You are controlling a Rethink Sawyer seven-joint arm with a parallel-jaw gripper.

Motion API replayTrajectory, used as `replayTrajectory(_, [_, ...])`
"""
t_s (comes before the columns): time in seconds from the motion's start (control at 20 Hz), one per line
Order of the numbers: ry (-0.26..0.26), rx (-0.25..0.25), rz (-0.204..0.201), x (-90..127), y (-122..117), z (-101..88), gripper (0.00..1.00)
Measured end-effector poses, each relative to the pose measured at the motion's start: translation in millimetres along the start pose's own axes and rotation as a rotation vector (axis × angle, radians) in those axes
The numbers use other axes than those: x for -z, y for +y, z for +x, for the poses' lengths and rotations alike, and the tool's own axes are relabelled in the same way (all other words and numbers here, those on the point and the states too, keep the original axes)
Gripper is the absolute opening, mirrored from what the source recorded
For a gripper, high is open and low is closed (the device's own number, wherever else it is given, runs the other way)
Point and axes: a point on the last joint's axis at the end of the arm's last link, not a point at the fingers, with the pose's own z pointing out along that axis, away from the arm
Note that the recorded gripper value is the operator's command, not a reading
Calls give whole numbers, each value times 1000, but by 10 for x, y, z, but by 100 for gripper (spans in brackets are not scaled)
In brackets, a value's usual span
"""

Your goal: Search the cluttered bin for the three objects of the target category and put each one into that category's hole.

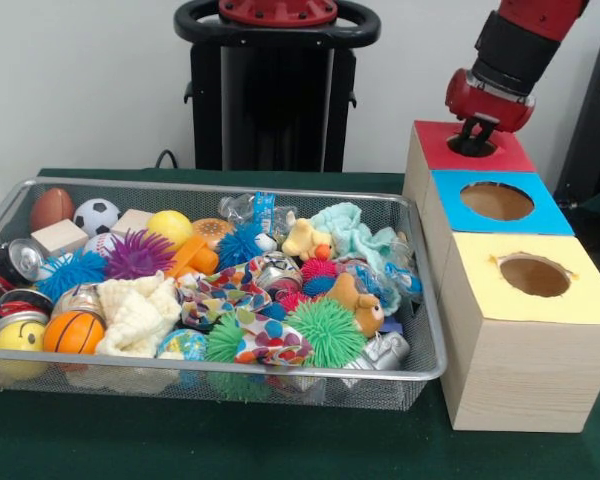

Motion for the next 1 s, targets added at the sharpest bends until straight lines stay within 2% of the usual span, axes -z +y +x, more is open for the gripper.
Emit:
replayTrajectory(0.1, [-1,-24,-37,1,-41,-29,0])
replayTrajectory(0.15, [-1,-52,-70,0,-106,-63,0])
replayTrajectory(0.25, [-3,-92,-106,-7,-230,-117,0])
replayTrajectory(0.3, [-2,-142,-139,-1,-402,-174,0])
replayTrajectory(0.45, [5,-193,-188,63,-558,-189,0])
replayTrajectory(0.7, [0,-205,-225,225,-604,-172,0])
replayTrajectory(1.0, [-35,-215,-235,401,-764,-210,0])
